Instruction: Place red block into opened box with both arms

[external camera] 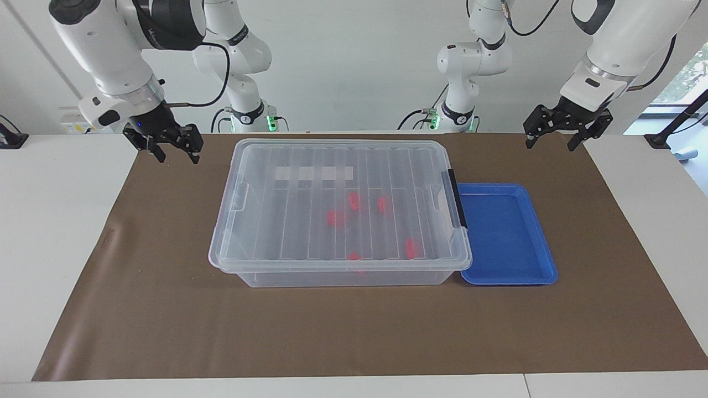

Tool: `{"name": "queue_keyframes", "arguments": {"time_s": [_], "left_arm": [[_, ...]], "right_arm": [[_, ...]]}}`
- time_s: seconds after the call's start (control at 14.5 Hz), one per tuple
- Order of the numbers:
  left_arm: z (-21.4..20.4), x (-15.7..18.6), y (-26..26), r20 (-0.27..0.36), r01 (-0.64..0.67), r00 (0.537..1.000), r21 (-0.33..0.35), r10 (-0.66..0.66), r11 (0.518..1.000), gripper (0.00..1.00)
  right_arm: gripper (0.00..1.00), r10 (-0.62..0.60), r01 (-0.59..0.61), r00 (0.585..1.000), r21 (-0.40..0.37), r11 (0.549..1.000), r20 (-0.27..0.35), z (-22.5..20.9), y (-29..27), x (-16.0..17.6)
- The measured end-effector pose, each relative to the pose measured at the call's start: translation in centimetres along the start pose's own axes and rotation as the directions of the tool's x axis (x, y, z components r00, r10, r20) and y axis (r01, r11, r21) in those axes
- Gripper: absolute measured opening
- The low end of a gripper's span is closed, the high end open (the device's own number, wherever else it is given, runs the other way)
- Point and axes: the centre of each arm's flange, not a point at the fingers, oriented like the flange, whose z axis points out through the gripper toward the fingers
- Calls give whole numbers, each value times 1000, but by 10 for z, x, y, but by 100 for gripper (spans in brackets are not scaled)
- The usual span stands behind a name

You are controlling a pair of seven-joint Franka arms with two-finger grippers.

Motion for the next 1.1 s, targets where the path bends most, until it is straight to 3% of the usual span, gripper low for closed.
{"name": "queue_keyframes", "arguments": {"time_s": [1.1], "left_arm": [[0, 0, 0, 0, 0, 1000, 0, 0, 1000, 100]], "right_arm": [[100, 43, -42, 998, -4, 999, 35, 9, 22, 2]]}}
